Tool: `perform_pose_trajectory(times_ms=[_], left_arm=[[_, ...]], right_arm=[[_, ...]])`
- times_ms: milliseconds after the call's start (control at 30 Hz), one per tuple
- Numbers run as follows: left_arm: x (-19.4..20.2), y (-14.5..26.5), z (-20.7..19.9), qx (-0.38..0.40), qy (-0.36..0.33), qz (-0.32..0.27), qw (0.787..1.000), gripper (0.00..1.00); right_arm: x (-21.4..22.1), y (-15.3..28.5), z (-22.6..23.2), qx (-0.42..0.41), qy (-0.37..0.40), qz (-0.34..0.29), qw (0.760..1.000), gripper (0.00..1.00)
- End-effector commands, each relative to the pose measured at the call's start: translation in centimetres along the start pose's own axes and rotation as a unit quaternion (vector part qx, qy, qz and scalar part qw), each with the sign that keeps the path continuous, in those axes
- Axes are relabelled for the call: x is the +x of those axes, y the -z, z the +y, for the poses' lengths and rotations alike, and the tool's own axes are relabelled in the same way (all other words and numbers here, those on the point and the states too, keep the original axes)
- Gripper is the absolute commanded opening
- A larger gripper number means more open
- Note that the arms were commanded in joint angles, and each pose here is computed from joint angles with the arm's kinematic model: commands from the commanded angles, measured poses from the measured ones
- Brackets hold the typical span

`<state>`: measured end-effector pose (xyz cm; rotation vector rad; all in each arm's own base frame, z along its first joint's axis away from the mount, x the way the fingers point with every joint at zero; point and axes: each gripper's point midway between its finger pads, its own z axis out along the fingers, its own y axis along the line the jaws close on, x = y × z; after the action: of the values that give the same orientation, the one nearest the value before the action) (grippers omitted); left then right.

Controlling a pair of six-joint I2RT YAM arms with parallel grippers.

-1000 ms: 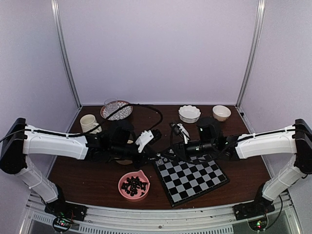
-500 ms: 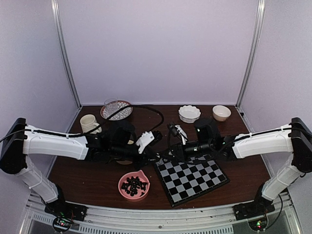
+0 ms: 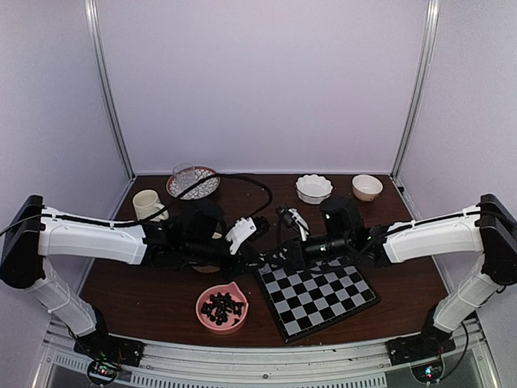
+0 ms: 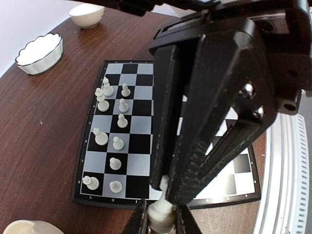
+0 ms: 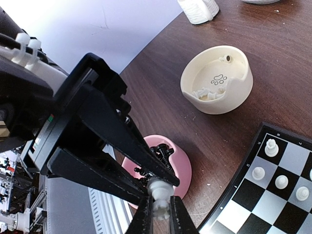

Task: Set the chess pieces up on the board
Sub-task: Pass from the left arm to the right

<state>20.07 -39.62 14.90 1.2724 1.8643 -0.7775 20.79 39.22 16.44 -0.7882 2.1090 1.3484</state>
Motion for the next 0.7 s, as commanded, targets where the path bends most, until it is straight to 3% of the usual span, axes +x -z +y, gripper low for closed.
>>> perform_pose_trajectory(times_ms=[0, 67, 233, 667], left_arm=[[-1.6, -0.1, -0.3, 0.004, -0.015, -0.023, 1.0, 0.18], [-1.7, 0.1, -0.4, 0.006, -0.014, -0.028, 0.999, 0.31], [-2.0, 0.8, -0.4, 0.003, -0.016, -0.045, 0.999, 0.46], [-2.1, 2.2, 0.4, -0.03, -0.014, -0.067, 0.997, 0.5]], right_arm=[[-1.3, 0.1, 1.1, -0.014, 0.014, -0.02, 1.0, 0.07], [-1.3, 0.2, 1.1, -0.012, 0.015, -0.022, 1.0, 0.05], [-1.4, 0.5, 1.0, -0.005, 0.02, -0.028, 0.999, 0.04], [-1.6, 1.1, 1.3, -0.005, 0.026, -0.035, 0.999, 0.04]])
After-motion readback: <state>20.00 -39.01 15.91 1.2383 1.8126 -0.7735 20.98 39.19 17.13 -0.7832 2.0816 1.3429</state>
